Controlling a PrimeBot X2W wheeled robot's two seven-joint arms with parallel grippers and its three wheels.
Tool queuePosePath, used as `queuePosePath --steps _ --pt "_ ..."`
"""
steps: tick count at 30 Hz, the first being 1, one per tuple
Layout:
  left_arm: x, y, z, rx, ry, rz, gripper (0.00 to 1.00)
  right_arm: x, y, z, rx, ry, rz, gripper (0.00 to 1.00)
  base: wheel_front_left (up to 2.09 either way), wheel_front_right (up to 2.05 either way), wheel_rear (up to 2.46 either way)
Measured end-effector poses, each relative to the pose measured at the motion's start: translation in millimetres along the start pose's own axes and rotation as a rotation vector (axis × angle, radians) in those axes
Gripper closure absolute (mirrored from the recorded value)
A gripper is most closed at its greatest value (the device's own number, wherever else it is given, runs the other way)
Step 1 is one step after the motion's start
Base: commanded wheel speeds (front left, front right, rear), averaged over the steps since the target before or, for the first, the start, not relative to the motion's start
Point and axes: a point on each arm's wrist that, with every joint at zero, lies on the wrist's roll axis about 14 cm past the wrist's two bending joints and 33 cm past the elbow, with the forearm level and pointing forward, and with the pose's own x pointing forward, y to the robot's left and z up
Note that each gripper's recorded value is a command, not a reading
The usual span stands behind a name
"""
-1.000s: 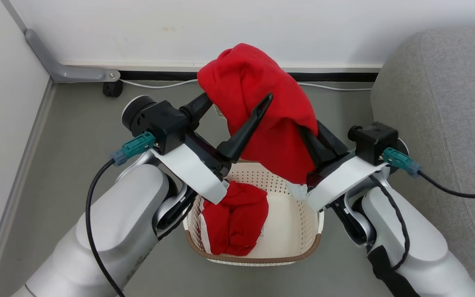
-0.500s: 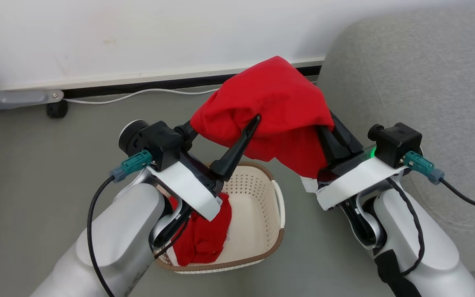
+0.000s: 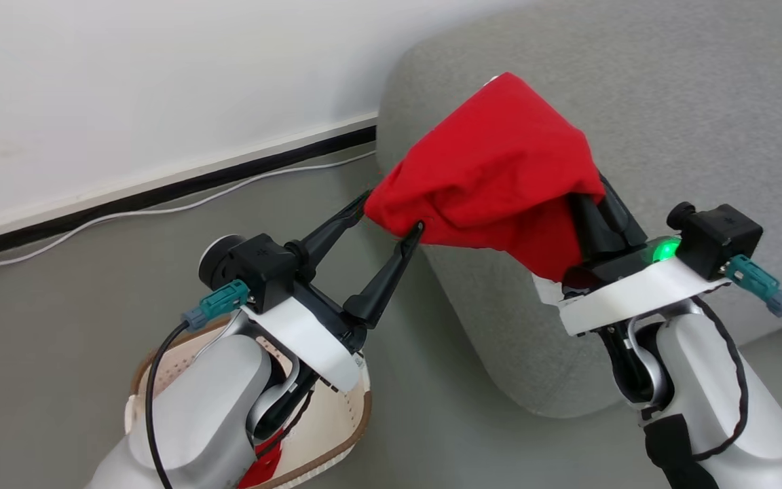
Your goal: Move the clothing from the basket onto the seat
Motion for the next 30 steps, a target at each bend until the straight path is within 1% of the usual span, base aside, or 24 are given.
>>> queuePosePath --steps 3,8,12,18,25,30 --pt "10 -12 -4 -0.017 0.004 -0.036 0.00 -15 -25 15 -0.024 -0.029 -0.073 1.00 0.00 0.00 0.00" --pt "22 -35 -11 -0.044 0.009 -0.102 0.00 -38 -53 37 -0.054 -0.072 -0.163 1.00 0.00 0.00 0.00" --pt "28 -48 -16 -0.064 0.012 -0.143 0.00 -54 -71 42 -0.073 -0.084 -0.227 1.00 0.00 0.00 0.00" --pt "28 -51 -30 -0.089 0.037 -0.166 0.00 -58 -84 49 -0.102 -0.101 -0.272 1.00 0.00 0.00 0.00" --pt "27 -48 -40 -0.110 0.052 -0.169 0.00 -60 -100 57 -0.124 -0.126 -0.329 1.00 0.00 0.00 0.00" --pt "25 -36 -47 -0.124 0.057 -0.161 0.00 -56 -126 70 -0.199 -0.144 -0.396 1.00 0.00 0.00 0.00"
